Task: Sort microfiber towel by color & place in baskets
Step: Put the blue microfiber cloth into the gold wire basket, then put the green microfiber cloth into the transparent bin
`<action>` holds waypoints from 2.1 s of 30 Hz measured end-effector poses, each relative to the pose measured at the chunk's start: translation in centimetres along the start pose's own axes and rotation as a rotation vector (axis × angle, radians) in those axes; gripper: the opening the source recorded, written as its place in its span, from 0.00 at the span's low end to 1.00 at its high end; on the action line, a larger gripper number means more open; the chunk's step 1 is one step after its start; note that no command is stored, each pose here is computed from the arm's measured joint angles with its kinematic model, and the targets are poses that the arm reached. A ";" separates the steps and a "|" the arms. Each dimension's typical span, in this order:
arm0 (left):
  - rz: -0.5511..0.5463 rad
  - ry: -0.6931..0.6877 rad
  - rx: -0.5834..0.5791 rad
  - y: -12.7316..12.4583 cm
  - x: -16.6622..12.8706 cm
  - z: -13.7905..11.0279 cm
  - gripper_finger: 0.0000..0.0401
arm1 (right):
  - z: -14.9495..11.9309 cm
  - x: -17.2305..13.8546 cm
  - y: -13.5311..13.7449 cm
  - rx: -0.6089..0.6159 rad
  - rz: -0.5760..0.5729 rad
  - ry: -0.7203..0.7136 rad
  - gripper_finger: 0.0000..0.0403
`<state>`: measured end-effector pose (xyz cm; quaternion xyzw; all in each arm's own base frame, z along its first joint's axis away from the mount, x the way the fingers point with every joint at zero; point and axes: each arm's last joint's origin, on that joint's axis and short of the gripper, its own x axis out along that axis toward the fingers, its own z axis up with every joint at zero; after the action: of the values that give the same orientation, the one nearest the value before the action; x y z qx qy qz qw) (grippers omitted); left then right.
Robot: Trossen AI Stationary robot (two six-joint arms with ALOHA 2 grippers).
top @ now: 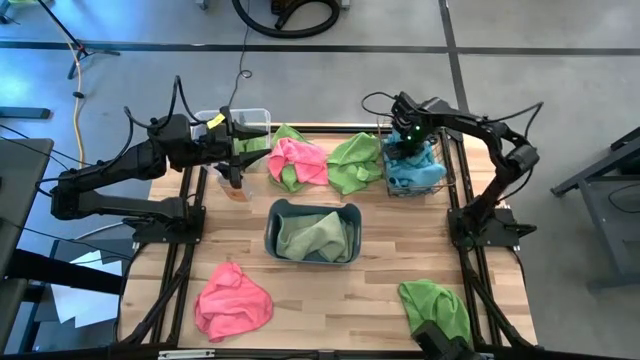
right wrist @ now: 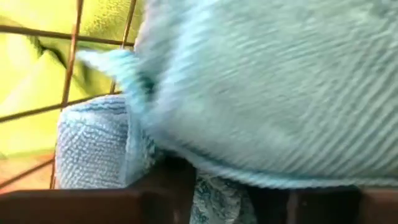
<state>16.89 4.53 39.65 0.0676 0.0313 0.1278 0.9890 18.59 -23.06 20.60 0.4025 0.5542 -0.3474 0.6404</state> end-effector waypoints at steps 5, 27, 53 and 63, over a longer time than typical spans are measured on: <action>-0.001 0.009 0.000 0.0 0.0 -0.1 0.47 | -1.4 -2.5 -0.1 -0.006 -0.012 -0.037 0.40; -0.003 0.018 -0.004 0.0 0.0 -0.2 0.47 | -6.6 -10.4 -0.5 0.008 0.006 -0.313 0.43; -0.019 0.058 -0.012 -0.1 0.0 -0.6 0.47 | -7.3 -17.3 12.1 -0.338 0.717 -1.069 0.43; -0.099 0.057 -0.157 -0.4 0.3 -0.6 0.47 | -9.9 -15.4 18.3 -0.509 0.849 -1.015 0.43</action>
<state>17.26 4.27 38.97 -0.0155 0.0524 0.0825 0.9951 28.37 -6.21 37.59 0.2101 0.0463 -0.0721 0.9739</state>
